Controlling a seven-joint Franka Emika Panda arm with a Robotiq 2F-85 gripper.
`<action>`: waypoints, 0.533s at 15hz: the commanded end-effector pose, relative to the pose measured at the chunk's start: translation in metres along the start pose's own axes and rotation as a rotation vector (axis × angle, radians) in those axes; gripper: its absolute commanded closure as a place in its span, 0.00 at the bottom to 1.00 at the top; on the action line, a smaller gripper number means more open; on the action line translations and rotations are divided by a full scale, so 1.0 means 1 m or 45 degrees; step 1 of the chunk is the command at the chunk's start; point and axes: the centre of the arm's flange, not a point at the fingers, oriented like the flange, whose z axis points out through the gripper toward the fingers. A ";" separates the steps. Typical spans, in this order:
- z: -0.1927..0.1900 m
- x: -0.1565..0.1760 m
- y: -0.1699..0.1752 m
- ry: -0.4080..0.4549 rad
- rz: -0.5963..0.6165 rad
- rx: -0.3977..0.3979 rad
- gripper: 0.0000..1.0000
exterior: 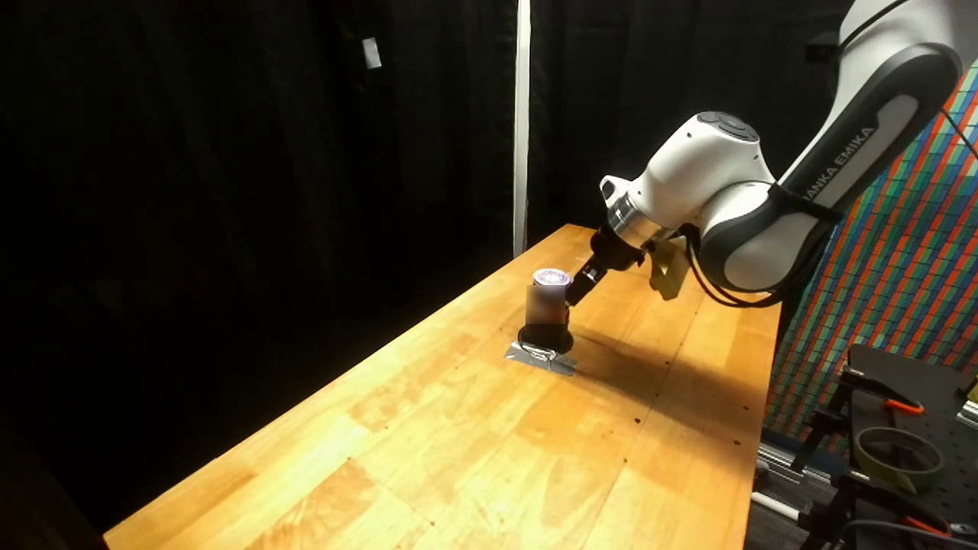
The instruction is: Put the rubber band on the cup
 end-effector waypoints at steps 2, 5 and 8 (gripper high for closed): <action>-0.014 -0.028 -0.025 0.085 -0.032 -0.029 0.25; -0.016 -0.036 -0.034 0.116 -0.052 -0.016 0.49; -0.018 -0.043 -0.038 0.154 -0.044 -0.024 0.72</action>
